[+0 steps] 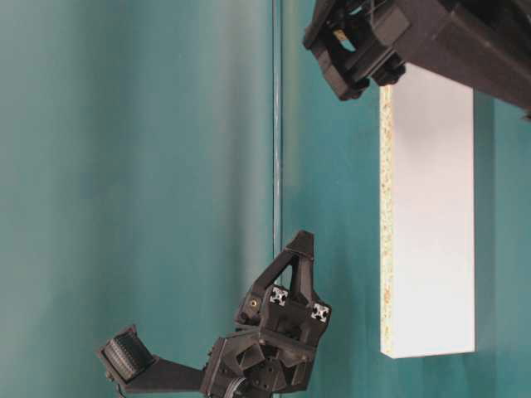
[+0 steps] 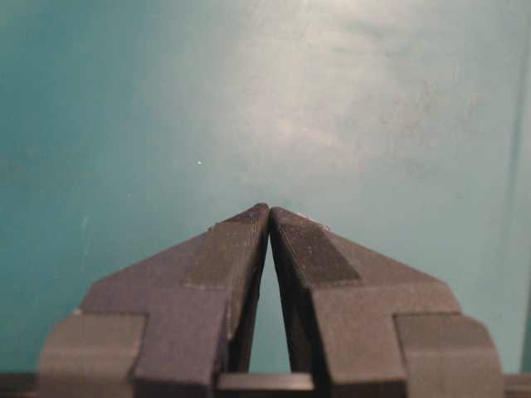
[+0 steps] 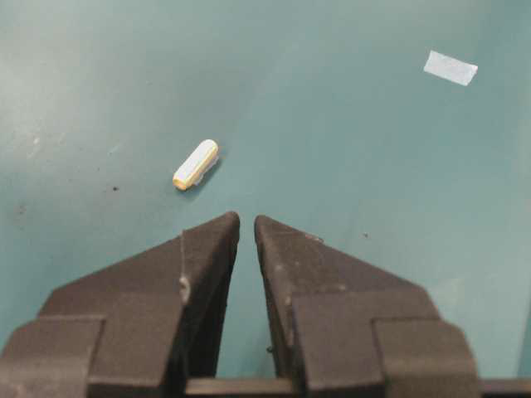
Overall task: Insert the rod into the hole on the wooden board.
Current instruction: 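Lower the right gripper over the cream peg and close on it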
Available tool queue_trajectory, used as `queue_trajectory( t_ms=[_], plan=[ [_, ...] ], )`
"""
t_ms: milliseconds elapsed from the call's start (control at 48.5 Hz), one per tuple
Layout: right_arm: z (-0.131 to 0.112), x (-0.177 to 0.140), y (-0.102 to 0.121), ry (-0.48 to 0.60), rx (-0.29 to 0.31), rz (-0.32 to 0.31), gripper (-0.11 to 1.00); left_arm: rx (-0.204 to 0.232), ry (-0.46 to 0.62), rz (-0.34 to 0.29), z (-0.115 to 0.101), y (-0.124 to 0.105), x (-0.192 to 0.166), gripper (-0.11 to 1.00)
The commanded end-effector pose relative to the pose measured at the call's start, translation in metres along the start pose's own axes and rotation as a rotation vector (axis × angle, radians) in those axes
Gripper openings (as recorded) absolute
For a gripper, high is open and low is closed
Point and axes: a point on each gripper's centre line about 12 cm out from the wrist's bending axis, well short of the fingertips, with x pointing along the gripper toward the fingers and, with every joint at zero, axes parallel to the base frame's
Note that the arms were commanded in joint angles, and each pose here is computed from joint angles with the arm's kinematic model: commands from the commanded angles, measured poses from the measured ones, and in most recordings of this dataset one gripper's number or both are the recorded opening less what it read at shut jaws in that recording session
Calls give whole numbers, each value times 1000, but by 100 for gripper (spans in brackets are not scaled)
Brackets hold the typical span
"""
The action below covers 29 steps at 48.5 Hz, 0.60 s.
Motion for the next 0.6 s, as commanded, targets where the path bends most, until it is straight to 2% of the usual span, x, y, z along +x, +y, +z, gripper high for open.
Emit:
queue_trajectory(
  t_ms=[0,41,124,165,330,371,495,577],
  plan=[
    [21,0,3,-54,-4,8,24,29,-17,-30,20,-5,-2,24],
    [24,0,4,-36,-7,10,21,35,16,-33,19,-5,-2,22],
    [29,1,4,53,-12,7,6,38,79,-37,19,-6,-6,9],
    [33,2,3,103,-15,5,1,38,92,-38,21,-7,-8,9],
    [51,2,1,258,-15,-5,0,38,102,-51,34,-12,-17,11],
    [57,3,1,287,-5,-10,0,40,104,-56,38,-14,-19,18],
    [68,7,2,346,39,-19,0,44,123,-71,48,-19,-26,51],
    [73,9,5,377,80,-25,8,50,154,-83,51,-24,-32,75]
  ],
)
